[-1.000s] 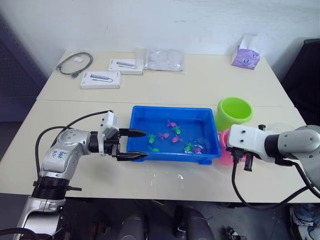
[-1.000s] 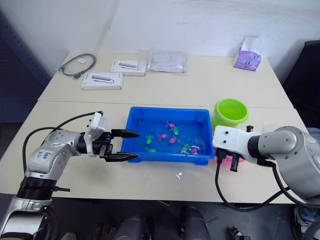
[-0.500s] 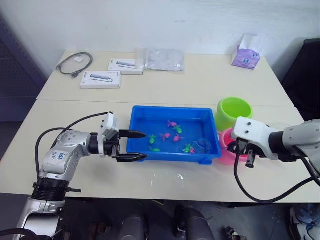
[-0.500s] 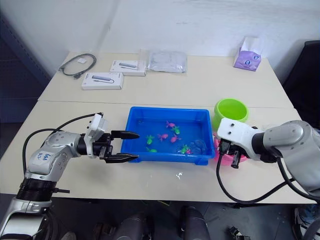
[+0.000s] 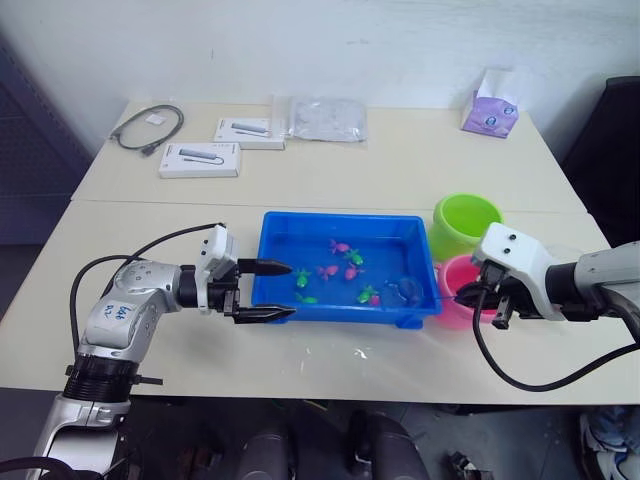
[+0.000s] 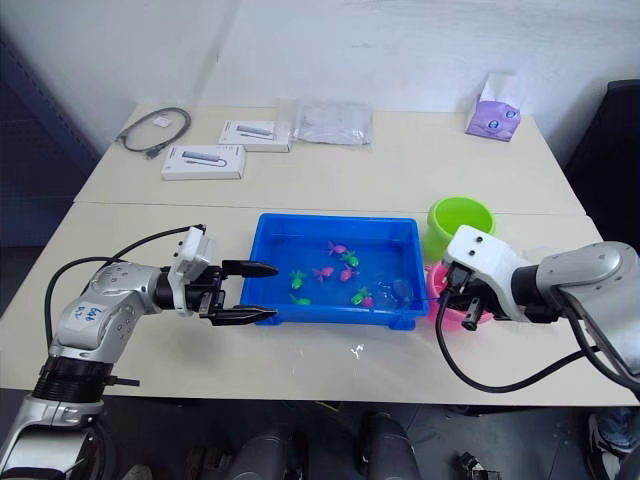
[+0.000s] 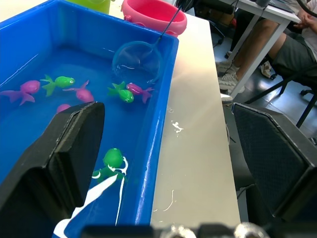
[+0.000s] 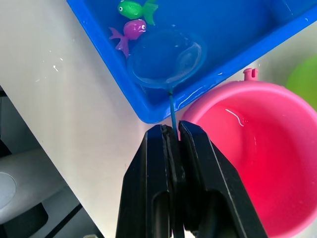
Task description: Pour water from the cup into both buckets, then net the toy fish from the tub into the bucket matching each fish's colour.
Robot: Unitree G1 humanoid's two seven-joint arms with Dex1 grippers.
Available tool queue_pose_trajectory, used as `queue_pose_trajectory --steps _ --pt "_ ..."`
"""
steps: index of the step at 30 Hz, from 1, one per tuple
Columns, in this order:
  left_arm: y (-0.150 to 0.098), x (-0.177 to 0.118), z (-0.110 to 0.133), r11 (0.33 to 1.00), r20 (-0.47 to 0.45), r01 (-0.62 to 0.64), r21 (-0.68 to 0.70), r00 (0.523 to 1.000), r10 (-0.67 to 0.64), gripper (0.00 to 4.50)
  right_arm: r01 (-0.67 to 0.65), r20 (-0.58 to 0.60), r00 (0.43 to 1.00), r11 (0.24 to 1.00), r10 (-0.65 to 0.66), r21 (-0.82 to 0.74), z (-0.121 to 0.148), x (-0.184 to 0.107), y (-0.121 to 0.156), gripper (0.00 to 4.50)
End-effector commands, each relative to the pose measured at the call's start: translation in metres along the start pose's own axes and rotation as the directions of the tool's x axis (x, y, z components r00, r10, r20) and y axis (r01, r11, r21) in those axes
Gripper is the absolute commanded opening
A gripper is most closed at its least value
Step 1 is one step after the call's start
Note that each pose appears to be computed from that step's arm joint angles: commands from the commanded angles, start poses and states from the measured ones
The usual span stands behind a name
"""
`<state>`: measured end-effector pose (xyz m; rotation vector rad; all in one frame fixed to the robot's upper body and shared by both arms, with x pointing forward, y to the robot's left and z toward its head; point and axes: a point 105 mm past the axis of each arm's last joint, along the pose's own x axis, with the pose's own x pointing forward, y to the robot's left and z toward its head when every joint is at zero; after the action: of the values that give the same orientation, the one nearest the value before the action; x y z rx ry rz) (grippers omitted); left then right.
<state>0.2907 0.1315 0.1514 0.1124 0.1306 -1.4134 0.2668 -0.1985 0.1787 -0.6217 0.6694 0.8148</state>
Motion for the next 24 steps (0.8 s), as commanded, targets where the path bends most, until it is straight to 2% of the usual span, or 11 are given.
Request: queue_pose_trajectory --steps 1,8,14,24 --pt "-0.002 -0.002 0.009 0.999 0.003 -0.002 0.046 1.0 0.002 4.42 0.002 0.023 1.0 0.999 -0.001 -0.051 0.006 0.002 0.001 0.0" --pt "-0.002 -0.003 0.01 0.999 0.001 -0.004 0.044 1.0 0.004 4.42 -0.023 0.005 1.0 0.997 0.023 -0.067 0.004 0.014 0.006 0.0" --pt "-0.002 -0.003 0.01 0.999 0.002 -0.006 0.043 1.0 0.006 4.42 -0.046 0.035 0.998 0.999 0.046 -0.016 0.009 0.024 0.006 0.0" --pt "-0.003 -0.004 0.009 0.999 0.004 -0.02 0.042 1.0 0.02 4.42 -0.073 0.094 0.993 0.993 0.064 0.09 0.023 0.015 0.001 0.0"
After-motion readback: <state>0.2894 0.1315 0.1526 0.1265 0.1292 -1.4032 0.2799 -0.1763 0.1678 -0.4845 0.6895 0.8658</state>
